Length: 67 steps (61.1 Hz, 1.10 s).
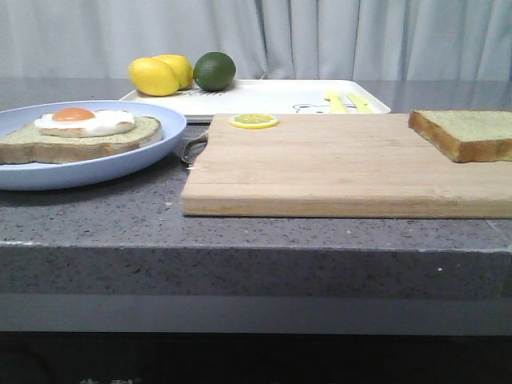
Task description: Place bread and move sandwich to tray
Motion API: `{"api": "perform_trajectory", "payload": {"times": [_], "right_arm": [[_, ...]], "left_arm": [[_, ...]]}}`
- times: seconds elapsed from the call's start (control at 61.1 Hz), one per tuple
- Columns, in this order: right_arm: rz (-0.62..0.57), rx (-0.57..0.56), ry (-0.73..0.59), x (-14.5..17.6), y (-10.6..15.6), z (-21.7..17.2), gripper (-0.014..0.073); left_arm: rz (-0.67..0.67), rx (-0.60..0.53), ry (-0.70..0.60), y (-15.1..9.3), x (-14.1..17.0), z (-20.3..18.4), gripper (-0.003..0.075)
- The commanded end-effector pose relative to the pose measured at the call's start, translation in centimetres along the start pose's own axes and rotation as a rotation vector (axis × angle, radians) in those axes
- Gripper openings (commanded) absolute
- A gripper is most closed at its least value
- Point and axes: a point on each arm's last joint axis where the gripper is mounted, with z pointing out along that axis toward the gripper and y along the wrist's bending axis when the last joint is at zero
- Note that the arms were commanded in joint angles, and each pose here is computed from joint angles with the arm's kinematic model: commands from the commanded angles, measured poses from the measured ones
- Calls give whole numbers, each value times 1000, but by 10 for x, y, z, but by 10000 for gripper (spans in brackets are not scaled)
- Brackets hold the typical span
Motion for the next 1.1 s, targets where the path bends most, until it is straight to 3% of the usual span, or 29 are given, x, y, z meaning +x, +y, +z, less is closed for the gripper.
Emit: {"api": "perform_trajectory", "payload": {"times": [0.0, 0.098, 0.393, 0.589, 0.786, 0.917, 1.081], "right_arm": [[-12, 2, -92, -14, 0, -3, 642], [-12, 2, -91, -14, 0, -3, 646], [20, -17, -52, -16, 3, -3, 646], [28, -18, 95, -32, 6, 2, 646], [25, -8, 276, -51, 8, 18, 646], [24, 6, 468, -57, 8, 42, 646], [0, 25, 611, -62, 5, 76, 646]], "left_arm": [[8, 9, -95, -1, -15, -2, 368], [8, 9, -95, -1, -15, -2, 453], [8, 11, -110, -2, -17, -2, 438], [37, 23, -126, -4, -23, -5, 439], [49, 110, -128, -13, -26, -9, 439], [58, 174, -122, -19, -26, -9, 439], [64, 213, -119, -23, -25, -10, 439]]}}
